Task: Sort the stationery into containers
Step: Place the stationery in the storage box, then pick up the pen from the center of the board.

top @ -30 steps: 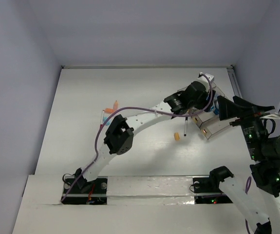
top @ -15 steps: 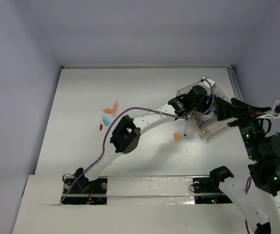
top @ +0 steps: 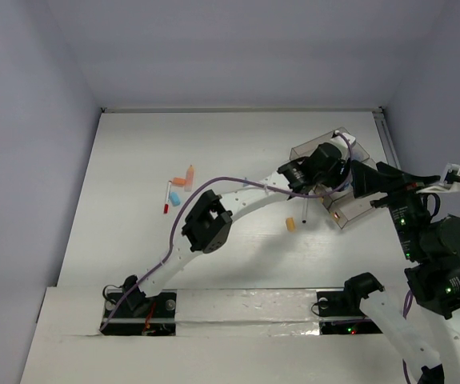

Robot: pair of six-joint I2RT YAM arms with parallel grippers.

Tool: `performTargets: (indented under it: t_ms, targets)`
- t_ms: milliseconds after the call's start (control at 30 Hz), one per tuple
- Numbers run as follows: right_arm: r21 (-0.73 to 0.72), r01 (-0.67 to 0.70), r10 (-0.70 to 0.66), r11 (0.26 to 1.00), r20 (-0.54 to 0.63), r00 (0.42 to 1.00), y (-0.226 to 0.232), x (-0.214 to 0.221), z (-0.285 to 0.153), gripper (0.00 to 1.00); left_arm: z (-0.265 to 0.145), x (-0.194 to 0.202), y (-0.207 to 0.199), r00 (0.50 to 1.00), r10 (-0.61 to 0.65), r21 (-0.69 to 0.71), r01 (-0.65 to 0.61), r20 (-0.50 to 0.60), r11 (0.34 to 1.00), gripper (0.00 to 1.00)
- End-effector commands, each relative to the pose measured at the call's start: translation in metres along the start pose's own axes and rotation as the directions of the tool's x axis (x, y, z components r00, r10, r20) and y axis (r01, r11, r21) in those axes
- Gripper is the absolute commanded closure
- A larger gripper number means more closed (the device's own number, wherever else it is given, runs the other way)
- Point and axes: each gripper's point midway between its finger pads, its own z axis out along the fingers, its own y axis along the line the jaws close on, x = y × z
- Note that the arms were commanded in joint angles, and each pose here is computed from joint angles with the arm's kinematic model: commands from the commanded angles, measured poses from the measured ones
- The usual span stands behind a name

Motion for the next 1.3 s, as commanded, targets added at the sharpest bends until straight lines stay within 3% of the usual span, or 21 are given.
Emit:
performTargets:
  t_ms: [0,400,633,800,967,1067,1267]
  targets:
    - [-0.016,0.002,-0.001,1.0,0.03,1.0,0.005,-0.008,0.003,0.0,-0.012,-0.038,-0.022,0.995,0.009,0.051,-0.014,0.098,0.999,0.65]
    - [-0.01,-0.007,0.007,1.0,0.021,1.0,0.002,-0.002,0.005,0.0,-0.007,-0.024,-0.016,0.998,0.031,0.029,-0.033,0.062,0.999,0.63]
    - [-0.006,-0.011,0.011,1.0,0.014,1.0,0.001,0.0,0.007,0.0,-0.012,-0.033,-0.018,0.996,0.039,0.035,-0.042,0.081,0.998,0.3]
    - [-0.01,-0.014,0.014,1.0,0.016,1.0,0.003,-0.001,0.007,0.0,-0.021,-0.051,-0.023,0.993,0.048,0.047,-0.054,0.112,0.997,0.11]
    - [-0.013,-0.013,0.013,1.0,0.017,1.0,0.004,-0.002,0.008,0.0,-0.042,-0.079,-0.027,0.986,0.051,0.049,-0.059,0.162,0.997,0.01]
    - [-0.01,0.002,-0.002,1.0,0.021,1.0,0.004,-0.005,0.008,0.0,-0.07,-0.113,-0.025,0.974,0.032,0.045,-0.044,0.226,0.998,0.01]
    - [-0.019,0.05,-0.05,0.999,-0.007,0.999,0.004,0.0,0.012,0.0,-0.159,-0.191,0.045,0.914,-0.066,-0.032,0.086,0.399,0.996,0.01]
